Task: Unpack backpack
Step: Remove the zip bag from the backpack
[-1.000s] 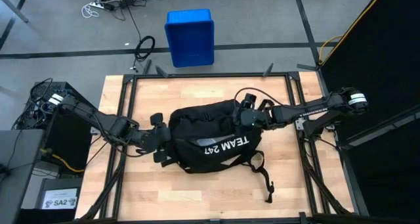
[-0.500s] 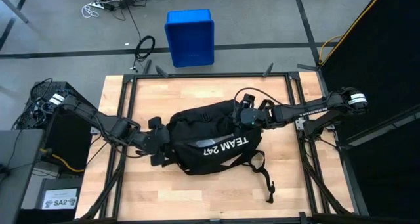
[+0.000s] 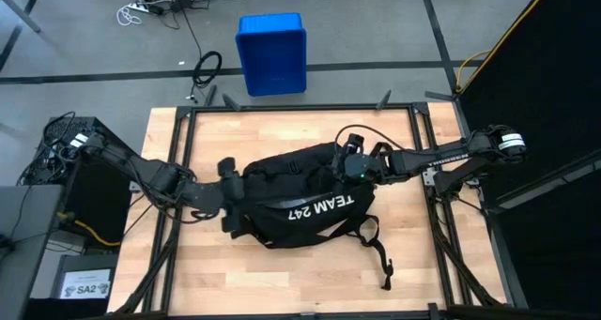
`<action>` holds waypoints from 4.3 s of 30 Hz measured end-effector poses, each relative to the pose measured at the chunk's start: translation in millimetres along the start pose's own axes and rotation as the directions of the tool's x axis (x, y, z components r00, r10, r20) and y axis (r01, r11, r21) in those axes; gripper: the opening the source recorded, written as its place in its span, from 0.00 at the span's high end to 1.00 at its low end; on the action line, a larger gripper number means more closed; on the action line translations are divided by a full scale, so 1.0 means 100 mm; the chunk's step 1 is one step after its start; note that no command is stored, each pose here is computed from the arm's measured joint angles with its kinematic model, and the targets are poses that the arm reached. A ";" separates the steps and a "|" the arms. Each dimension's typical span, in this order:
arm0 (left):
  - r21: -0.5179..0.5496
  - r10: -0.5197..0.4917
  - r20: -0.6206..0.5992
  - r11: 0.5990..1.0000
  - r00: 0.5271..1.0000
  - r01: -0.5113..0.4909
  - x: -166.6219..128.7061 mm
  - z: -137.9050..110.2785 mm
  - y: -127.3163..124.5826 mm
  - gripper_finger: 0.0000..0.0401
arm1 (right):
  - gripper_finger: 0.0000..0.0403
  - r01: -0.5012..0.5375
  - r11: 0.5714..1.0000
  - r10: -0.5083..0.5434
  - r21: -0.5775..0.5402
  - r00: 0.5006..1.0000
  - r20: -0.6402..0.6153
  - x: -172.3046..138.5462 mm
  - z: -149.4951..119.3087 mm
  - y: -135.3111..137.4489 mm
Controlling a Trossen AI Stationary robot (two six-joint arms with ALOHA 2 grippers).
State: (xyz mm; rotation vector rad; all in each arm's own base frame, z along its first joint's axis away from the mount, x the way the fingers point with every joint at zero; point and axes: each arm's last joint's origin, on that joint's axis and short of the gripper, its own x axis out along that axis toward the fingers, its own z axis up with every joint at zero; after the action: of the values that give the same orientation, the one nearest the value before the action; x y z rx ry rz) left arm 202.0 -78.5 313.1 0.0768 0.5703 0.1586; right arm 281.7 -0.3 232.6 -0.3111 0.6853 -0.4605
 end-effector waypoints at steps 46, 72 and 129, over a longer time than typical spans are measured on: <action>-0.084 0.065 0.398 0.996 0.915 -0.034 0.85 0.41 -0.25 0.51 | 0.75 -0.122 0.985 0.112 0.124 0.990 0.083 -0.04 0.08 0.08; -0.289 0.095 0.510 0.955 0.855 0.067 0.81 0.55 -0.19 0.51 | 0.75 -0.144 0.985 0.136 0.099 0.987 0.091 -0.09 0.08 0.15; 0.151 0.396 -0.256 0.918 0.882 -0.368 1.29 -0.31 0.23 0.51 | 0.73 -0.144 0.984 0.133 0.103 0.985 0.111 -0.09 0.10 0.15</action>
State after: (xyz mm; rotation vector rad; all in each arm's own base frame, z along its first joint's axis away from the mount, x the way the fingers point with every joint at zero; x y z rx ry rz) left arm 289.1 -33.3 221.0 0.2671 0.8455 0.5350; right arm 287.2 18.3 238.5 -0.1803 0.5741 -0.3456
